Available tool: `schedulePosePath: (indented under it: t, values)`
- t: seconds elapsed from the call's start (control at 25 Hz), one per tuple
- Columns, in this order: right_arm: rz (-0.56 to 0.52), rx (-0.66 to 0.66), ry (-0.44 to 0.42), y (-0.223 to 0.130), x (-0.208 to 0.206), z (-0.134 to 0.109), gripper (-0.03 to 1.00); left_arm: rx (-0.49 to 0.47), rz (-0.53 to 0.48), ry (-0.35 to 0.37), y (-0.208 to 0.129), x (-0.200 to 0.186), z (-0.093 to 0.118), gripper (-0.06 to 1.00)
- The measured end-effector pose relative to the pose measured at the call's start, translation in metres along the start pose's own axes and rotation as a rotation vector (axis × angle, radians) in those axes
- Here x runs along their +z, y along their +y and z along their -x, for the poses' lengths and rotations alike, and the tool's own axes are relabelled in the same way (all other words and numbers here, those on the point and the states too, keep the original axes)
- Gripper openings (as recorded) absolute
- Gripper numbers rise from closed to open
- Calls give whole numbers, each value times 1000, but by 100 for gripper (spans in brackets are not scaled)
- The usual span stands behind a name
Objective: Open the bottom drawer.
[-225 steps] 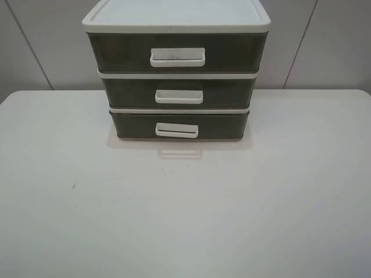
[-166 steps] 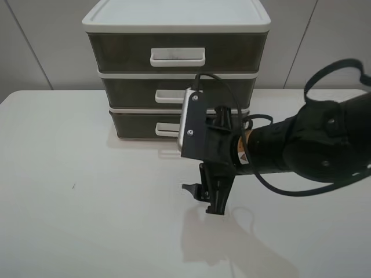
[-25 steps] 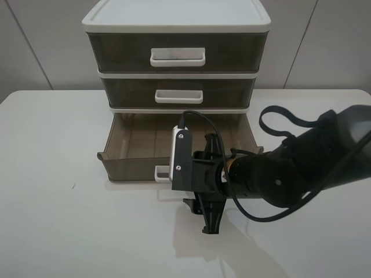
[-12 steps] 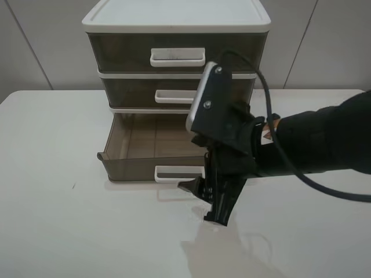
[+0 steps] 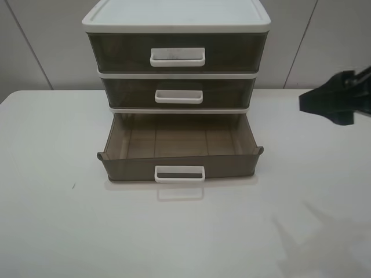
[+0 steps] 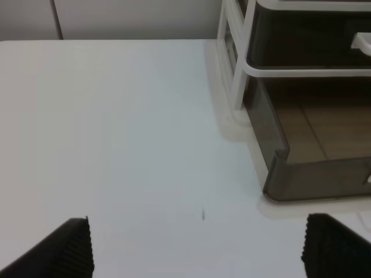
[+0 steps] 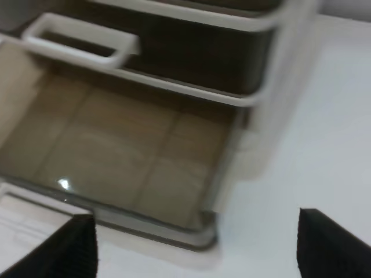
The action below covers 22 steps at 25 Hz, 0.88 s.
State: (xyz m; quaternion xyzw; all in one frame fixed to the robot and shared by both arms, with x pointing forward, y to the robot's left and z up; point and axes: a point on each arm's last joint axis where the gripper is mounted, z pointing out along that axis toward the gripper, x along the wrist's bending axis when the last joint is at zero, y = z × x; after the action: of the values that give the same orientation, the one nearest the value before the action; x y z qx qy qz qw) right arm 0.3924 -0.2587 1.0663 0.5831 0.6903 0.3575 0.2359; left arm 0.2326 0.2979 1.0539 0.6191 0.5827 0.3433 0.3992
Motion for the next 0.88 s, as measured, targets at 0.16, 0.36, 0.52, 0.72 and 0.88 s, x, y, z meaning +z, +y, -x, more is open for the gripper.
schedulePosePath:
  t: [0.16, 0.36, 0.52, 0.72, 0.88]
  values:
    - [123, 73, -164, -17, -60, 19, 69, 0, 0, 0, 0, 0, 0, 74]
    - [302, 58, -246, -46, -114, 15, 69, 0, 0, 0, 0, 0, 0, 74]
    - [375, 29, -294, -66, -136, 13, 69, 0, 0, 0, 0, 0, 0, 74]
    - [341, -46, -329, -78, -142, 14, 69, 0, 0, 0, 0, 0, 0, 74]
    - [323, -61, -245, -80, -140, 6, 69, 0, 0, 0, 0, 0, 0, 74]
